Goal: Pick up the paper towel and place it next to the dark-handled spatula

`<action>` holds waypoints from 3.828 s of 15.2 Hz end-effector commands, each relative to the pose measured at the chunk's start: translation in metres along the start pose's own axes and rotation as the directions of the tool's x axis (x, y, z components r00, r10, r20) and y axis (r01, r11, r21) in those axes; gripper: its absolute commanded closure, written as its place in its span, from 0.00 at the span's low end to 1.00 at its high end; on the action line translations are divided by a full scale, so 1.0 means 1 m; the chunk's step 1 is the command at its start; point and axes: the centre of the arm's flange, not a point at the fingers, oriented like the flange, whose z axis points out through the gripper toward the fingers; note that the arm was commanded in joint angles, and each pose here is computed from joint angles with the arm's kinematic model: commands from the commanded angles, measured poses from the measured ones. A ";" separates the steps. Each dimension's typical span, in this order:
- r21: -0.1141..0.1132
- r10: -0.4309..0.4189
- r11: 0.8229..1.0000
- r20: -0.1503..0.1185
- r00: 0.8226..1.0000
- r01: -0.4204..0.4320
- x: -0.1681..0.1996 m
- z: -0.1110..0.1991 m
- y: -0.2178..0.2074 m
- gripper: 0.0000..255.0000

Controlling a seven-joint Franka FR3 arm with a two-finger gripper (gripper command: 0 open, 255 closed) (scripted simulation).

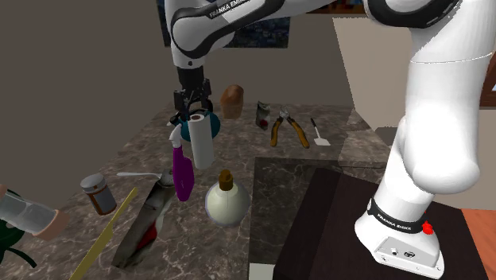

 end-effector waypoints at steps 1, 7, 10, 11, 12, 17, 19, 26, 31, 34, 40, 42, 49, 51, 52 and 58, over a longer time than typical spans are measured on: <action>-0.008 -0.003 1.000 -0.005 1.000 0.003 0.020 0.007 -0.001 0.00; -0.008 -0.003 1.000 -0.005 1.000 0.003 0.020 0.039 -0.001 0.00; -0.008 -0.003 1.000 -0.005 1.000 0.003 0.020 0.047 -0.001 0.00; -0.008 -0.003 1.000 -0.005 1.000 0.003 0.020 0.047 -0.001 0.00; -0.008 -0.003 1.000 -0.005 1.000 0.003 0.020 0.047 -0.001 0.00; -0.008 -0.003 1.000 -0.005 1.000 0.003 0.020 0.047 -0.001 1.00; -0.008 -0.003 1.000 -0.005 1.000 0.003 0.020 0.047 -0.001 1.00; -0.008 -0.003 1.000 -0.005 1.000 0.003 0.020 0.047 -0.001 1.00; -0.008 -0.003 1.000 -0.005 1.000 0.003 0.021 0.021 0.001 1.00; -0.008 -0.003 1.000 -0.005 1.000 0.003 0.022 0.005 0.001 1.00; -0.008 -0.003 1.000 -0.005 1.000 0.003 0.024 -0.027 0.003 1.00; -0.008 -0.003 1.000 -0.005 1.000 0.003 0.024 -0.037 0.003 1.00; -0.008 -0.003 1.000 -0.005 1.000 0.003 -0.043 -0.060 0.063 1.00; -0.008 -0.003 1.000 -0.005 1.000 0.003 -0.062 -0.066 0.080 1.00; -0.008 -0.003 1.000 -0.005 1.000 0.003 -0.071 -0.070 0.088 1.00; -0.008 -0.003 1.000 -0.005 1.000 0.003 -0.128 -0.089 0.140 1.00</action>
